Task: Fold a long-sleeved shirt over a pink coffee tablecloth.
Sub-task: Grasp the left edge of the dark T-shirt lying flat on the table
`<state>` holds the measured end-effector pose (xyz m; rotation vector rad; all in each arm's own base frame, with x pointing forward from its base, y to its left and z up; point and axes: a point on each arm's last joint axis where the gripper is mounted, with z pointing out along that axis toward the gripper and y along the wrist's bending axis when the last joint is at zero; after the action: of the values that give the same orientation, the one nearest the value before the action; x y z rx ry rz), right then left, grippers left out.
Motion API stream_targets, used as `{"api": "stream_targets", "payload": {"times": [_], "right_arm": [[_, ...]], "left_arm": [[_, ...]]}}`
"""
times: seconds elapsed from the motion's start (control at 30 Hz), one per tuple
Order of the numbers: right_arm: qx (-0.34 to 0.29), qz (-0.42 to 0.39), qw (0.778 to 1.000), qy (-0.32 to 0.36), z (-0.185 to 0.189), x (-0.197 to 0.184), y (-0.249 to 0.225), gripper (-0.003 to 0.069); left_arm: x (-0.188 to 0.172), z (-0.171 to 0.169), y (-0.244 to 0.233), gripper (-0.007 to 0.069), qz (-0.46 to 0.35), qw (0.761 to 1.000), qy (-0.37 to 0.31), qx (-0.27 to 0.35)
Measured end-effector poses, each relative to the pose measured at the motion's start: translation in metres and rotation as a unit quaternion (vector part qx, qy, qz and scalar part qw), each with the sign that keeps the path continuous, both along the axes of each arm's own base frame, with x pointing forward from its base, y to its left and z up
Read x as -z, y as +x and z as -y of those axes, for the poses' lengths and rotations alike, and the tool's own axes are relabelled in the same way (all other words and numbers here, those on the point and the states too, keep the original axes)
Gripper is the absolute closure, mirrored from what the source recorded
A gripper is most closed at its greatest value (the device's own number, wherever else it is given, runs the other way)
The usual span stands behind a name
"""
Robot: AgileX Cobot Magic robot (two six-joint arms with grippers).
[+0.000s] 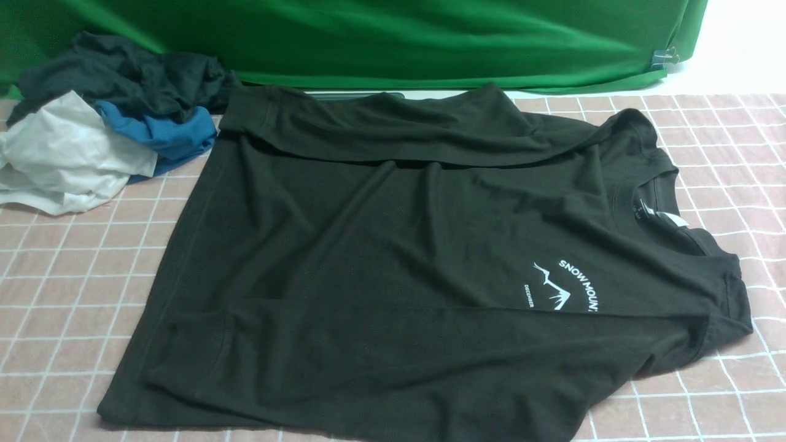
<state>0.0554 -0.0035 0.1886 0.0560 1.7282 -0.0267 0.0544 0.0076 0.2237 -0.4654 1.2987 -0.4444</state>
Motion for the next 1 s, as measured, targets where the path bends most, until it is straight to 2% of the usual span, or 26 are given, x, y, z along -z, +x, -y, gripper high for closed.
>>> {"api": "stream_targets", "payload": {"times": [0.2,0.3,0.37,0.4,0.43,0.47,0.53,0.6,0.7,0.77,0.87,0.93,0.97,1.0], "right_arm": [[0.0,0.001,1.0,0.0,0.0,0.0,0.0,0.0418],[-0.001,0.019,1.0,0.001,0.0,-0.003,0.001,0.0418],[-0.001,0.037,0.999,0.027,-0.001,-0.006,0.001,0.0418],[0.0,0.054,0.996,0.067,-0.001,-0.009,0.001,0.0418],[0.0,0.054,0.996,0.072,-0.001,-0.009,0.001,0.0418],[0.001,0.082,0.988,0.13,-0.002,-0.014,0.001,0.0418],[-0.001,0.118,0.977,0.176,-0.002,-0.02,0.001,0.0418],[-0.006,0.152,0.963,0.224,-0.002,-0.027,0.0,0.0418],[-0.01,0.168,0.95,0.265,-0.002,-0.03,0.0,0.0418],[-0.014,0.127,0.944,0.304,-0.003,-0.032,0.0,0.0418],[-0.036,0.068,0.954,0.291,-0.008,-0.051,0.002,0.0418],[-0.084,-0.004,0.972,0.22,-0.015,-0.079,0.005,0.0418],[-0.104,-0.036,0.975,0.195,-0.018,-0.09,0.006,0.0418],[-0.141,-0.086,0.977,0.137,-0.024,-0.104,0.009,0.0418]], "left_arm": [[-0.036,0.013,0.007,0.0606,-0.045,0.99,0.117,0.064],[-0.062,0.026,0.021,0.0606,-0.118,0.965,0.194,0.134],[-0.067,0.035,0.029,0.0606,-0.183,0.934,0.239,0.192],[-0.072,0.043,0.038,0.0606,-0.23,0.903,0.276,0.235],[-0.07,0.044,0.037,0.0606,-0.237,0.899,0.277,0.242],[-0.071,0.052,0.045,0.0606,-0.293,0.852,0.318,0.294],[-0.071,0.06,0.056,0.0606,-0.339,0.811,0.341,0.333],[-0.068,0.067,0.071,0.0606,-0.373,0.783,0.344,0.36],[-0.064,0.073,0.085,0.0606,-0.388,0.759,0.354,0.385],[-0.062,0.078,0.099,0.0606,-0.402,0.74,0.359,0.402],[-0.063,0.082,0.11,0.0606,-0.417,0.72,0.366,0.417],[-0.065,0.084,0.121,0.0606,-0.43,0.697,0.375,0.434],[-0.066,0.085,0.125,0.0606,-0.435,0.689,0.377,0.44],[-0.067,0.084,0.132,0.0606,-0.443,0.679,0.379,0.446]]}}
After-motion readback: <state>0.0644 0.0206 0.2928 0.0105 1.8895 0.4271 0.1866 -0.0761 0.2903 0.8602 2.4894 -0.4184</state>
